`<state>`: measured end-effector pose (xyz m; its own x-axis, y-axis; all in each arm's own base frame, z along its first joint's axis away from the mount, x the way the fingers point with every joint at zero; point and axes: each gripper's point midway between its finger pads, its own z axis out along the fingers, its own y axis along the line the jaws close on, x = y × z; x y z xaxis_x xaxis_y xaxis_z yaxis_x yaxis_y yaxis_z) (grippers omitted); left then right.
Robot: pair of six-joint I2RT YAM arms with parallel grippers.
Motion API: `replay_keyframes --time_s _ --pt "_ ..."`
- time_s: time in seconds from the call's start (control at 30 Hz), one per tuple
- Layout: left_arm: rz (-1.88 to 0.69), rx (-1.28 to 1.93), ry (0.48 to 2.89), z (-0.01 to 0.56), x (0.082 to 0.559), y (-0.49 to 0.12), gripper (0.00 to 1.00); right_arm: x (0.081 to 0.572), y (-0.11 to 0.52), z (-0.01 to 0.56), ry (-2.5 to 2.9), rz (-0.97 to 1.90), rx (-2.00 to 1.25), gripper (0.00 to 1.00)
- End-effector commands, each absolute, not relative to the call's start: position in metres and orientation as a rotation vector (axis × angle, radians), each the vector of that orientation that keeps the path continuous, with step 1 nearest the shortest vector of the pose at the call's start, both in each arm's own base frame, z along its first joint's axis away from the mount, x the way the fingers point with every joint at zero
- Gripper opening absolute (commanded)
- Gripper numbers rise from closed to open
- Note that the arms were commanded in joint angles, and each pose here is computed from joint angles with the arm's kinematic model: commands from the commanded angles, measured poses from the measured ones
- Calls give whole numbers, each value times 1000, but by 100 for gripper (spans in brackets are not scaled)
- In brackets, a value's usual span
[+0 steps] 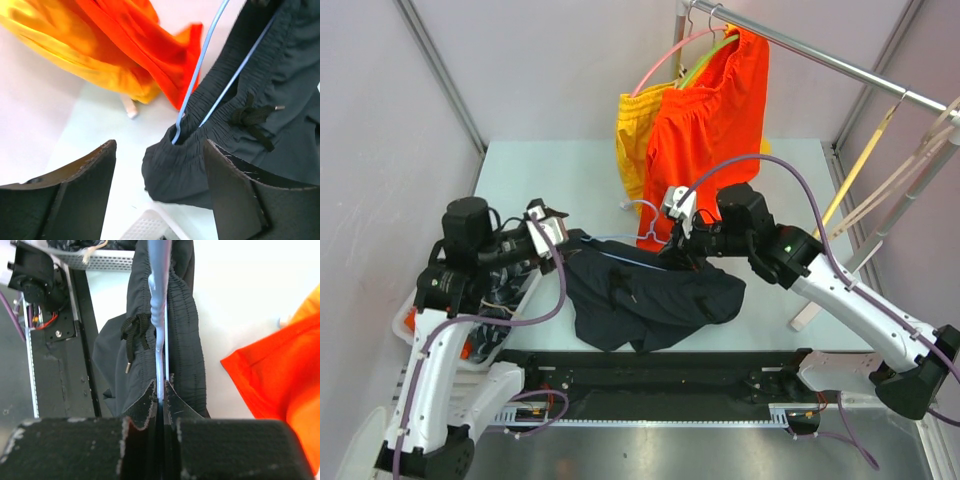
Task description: Place the shorts on the hanger
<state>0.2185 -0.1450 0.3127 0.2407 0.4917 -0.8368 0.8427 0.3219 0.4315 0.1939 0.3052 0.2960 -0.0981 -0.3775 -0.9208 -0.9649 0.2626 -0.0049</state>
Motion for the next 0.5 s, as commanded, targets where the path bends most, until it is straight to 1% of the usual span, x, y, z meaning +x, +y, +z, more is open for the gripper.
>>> replay_keyframes --time_s 0.0,0.03,0.1,0.13,0.23,0.27,0.3,0.33,0.37,0.47 --pt "-429 1313 1275 345 205 -154 72 198 306 353 1515 885 -1141 0" --pt "-466 1335 1283 341 193 -155 71 200 307 353 1518 889 -1134 0" --pt "-472 1338 1275 340 186 -158 70 203 310 355 1521 902 -1109 0" --pt "-496 1364 1255 333 175 -164 69 205 312 355 1526 907 -1098 0" --pt "-545 1388 1251 315 163 -178 67 214 318 356 1560 925 -1027 0" --pt "-550 1382 1236 313 158 -181 65 218 319 355 1571 924 -1009 0" --pt "-535 1331 1229 319 164 -184 64 220 322 356 1582 938 -986 0" --pt "-578 1355 1225 302 157 -195 62 221 323 355 1591 946 -972 0" --pt "-573 1348 1186 303 152 -199 62 222 324 356 1597 949 -956 0" --pt "-550 1319 1130 297 153 -224 63 224 329 356 1616 972 -920 0"
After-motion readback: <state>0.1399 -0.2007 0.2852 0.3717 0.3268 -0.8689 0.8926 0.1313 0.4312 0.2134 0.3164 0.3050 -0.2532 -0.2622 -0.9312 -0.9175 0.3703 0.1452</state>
